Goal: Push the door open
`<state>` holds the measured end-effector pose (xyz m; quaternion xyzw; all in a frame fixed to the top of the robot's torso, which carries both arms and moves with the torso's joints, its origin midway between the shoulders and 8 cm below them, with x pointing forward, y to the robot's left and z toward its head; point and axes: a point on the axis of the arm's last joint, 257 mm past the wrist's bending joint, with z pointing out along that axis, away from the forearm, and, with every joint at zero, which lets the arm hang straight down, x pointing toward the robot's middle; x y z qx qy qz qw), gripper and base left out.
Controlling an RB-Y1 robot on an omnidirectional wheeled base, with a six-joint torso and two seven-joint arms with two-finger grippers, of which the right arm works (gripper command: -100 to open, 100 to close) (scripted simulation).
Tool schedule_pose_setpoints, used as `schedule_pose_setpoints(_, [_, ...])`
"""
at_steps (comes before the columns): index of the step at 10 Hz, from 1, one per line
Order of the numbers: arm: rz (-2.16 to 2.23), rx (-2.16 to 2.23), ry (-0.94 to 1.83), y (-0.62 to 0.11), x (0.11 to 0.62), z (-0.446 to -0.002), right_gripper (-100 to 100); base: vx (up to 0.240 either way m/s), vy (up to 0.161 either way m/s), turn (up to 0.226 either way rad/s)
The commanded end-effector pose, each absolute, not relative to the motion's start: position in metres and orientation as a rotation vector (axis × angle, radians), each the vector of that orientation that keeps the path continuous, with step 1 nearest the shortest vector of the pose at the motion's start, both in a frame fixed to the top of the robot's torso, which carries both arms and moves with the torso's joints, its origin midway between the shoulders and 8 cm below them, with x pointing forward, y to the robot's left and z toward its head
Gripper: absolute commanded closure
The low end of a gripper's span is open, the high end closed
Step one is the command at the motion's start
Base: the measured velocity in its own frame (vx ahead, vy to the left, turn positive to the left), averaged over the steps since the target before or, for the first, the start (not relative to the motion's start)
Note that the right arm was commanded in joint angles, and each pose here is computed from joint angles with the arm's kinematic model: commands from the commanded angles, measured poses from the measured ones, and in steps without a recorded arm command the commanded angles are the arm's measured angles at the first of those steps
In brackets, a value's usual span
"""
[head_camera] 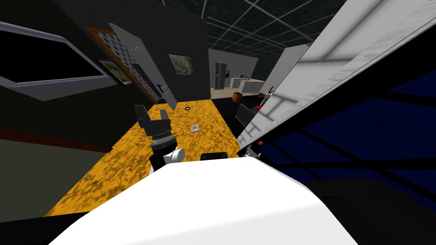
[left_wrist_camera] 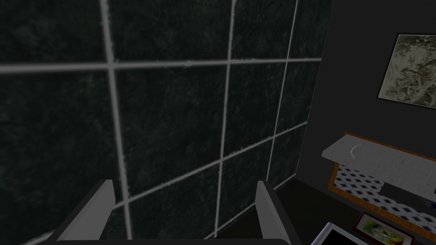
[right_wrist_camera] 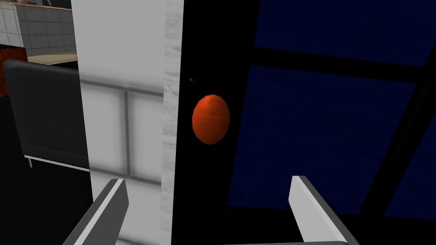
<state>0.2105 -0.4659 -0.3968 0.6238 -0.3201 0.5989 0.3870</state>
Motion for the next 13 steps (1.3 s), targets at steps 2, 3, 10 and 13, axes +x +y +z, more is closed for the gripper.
schedule_pose_setpoints(2, [1.558,1.571,-0.905,-0.462,0.208,-0.399,-100,-0.030,0.023,0.016])
schedule_pose_setpoints(3, [1.550,1.576,-0.884,-0.463,0.208,-0.399,-100,-0.009,0.009,0.002])
schedule_pose_setpoints(10, [1.551,1.568,-0.891,-0.478,0.210,-0.399,-100,0.099,-0.180,0.008])
schedule_pose_setpoints(13, [1.552,1.567,-0.887,-0.478,0.210,-0.399,100,0.007,-0.012,0.004])
